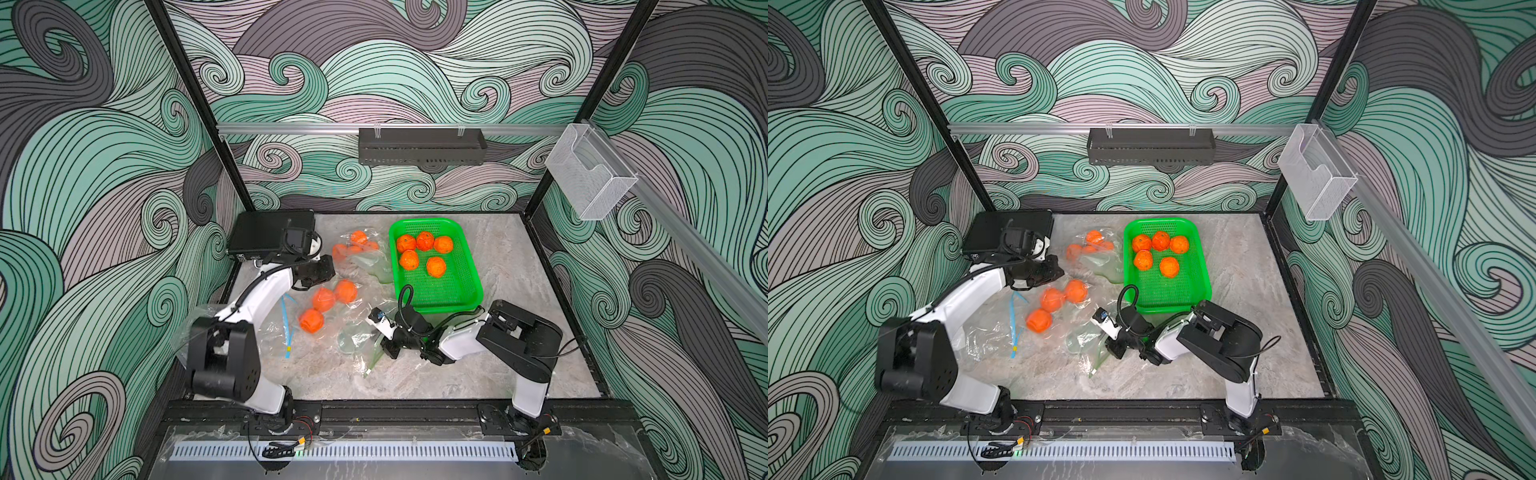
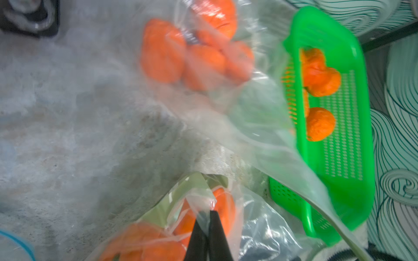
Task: Open the zip-top bag and take out the orange
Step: Adjust the zipper food storage bag at the center of the board.
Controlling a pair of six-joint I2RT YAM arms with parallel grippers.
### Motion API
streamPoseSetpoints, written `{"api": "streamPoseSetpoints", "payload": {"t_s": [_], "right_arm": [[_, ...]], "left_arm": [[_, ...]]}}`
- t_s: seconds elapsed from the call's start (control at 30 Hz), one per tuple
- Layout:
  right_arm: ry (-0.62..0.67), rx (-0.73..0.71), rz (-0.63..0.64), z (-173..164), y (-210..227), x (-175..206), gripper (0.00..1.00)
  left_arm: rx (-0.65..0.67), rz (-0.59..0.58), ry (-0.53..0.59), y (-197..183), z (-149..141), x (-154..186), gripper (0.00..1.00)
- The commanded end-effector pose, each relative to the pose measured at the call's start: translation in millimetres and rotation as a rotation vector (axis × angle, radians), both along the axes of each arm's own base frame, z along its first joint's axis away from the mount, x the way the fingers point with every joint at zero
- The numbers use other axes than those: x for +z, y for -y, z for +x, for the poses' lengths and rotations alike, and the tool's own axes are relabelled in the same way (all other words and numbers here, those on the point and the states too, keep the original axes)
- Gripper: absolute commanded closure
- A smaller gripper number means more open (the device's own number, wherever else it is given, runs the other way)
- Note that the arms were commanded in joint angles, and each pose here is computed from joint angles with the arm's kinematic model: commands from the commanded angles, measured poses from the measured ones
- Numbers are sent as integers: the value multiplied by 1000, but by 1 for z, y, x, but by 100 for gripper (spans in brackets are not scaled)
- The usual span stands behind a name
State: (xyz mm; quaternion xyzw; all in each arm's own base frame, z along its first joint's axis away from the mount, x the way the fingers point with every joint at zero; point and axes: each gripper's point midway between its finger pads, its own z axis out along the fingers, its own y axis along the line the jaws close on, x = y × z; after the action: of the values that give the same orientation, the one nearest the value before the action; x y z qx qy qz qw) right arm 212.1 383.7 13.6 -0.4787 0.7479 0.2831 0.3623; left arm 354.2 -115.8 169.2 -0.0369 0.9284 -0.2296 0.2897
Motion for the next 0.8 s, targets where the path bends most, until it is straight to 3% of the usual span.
{"api": "streamPoseSetpoints", "payload": {"t_s": [0.0, 0.13, 0.33, 0.57, 0.77], "right_arm": [[-74, -2, -115, -12, 19, -34, 82], [-75, -4, -110, -12, 19, -34, 82], [-75, -3, -111, -12, 19, -35, 83], [-75, -3, -109, -12, 18, -35, 81], [-70, -2, -106, -12, 19, -33, 81]], "left_arm": [[-55, 31, 189, 4, -2, 29, 100], [-191, 19, 330, 21, -18, 52, 100], [-318, 39, 442, 31, -33, 73, 100], [-407, -23, 494, 46, -44, 88, 100], [-389, -17, 429, 46, -34, 74, 100]]}}
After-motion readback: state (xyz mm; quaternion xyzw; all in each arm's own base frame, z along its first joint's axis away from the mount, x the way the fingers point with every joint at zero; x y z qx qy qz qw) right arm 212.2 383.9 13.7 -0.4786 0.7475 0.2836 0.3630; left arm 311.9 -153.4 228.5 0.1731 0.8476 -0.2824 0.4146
